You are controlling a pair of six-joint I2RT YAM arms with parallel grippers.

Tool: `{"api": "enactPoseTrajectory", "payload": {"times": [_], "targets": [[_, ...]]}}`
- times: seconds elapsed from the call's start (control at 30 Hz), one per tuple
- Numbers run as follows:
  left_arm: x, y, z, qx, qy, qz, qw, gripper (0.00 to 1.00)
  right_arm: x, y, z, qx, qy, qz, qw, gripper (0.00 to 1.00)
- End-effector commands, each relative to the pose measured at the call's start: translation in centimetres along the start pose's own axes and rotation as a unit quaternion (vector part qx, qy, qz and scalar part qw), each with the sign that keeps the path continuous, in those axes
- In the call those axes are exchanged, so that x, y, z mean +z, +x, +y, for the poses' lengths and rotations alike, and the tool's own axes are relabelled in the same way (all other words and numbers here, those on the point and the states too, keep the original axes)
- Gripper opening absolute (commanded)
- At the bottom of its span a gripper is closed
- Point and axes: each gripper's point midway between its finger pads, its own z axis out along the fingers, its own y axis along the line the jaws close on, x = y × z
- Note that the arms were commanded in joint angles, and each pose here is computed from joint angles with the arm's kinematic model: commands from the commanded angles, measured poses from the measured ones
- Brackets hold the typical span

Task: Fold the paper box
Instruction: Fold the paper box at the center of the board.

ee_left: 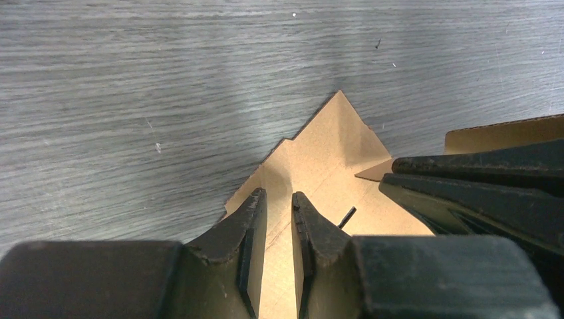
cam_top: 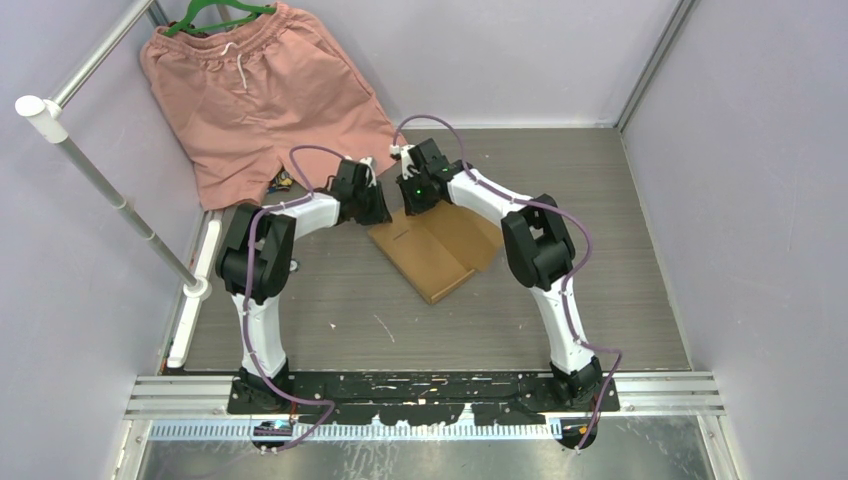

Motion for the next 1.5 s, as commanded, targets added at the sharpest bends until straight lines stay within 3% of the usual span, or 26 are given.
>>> {"api": "enactPoseTrajectory", "payload": {"times": [0.0,0.43,0.8,0.93,1.07,1.17,1.33,1.47], "targets": [[-0.9,1.1,1.0,0.008,-0.027,0.013,1.000,0.22,-2.6,1.0,1.6,-0.037,-0.027,0.024,0.999,0.14],[-1.1,1.2,1.3,0.006,-0.036,0.011,0.999,0.22,-3.3,4.5,1.5,-0.120,0.015,0.056,0.991,0.13],[-1.3,1.2,1.4,0.007,-0.039,0.010,0.999,0.22,-4.8,3.9,0.8,-0.163,0.054,0.014,0.985,0.10],[-1.3,1.2,1.4,0.006,-0.039,0.009,0.999,0.22,-5.4,2.3,1.7,-0.146,0.045,-0.025,0.988,0.19],[-1.5,1.1,1.2,0.007,-0.037,0.007,0.999,0.22,-5.6,0.8,3.0,-0.125,0.020,-0.039,0.991,0.39],[-1.8,0.9,1.2,0.009,-0.038,0.005,0.999,0.22,-6.4,-1.0,3.9,-0.102,0.006,-0.068,0.992,0.46],[-2.3,0.6,1.0,0.013,-0.038,0.002,0.999,0.22,-8.8,-3.6,4.5,-0.070,0.012,-0.113,0.991,0.49],[-2.7,0.3,0.7,0.015,-0.035,-0.001,0.999,0.22,-9.7,-3.7,5.9,-0.070,-0.015,-0.103,0.992,0.50]]}}
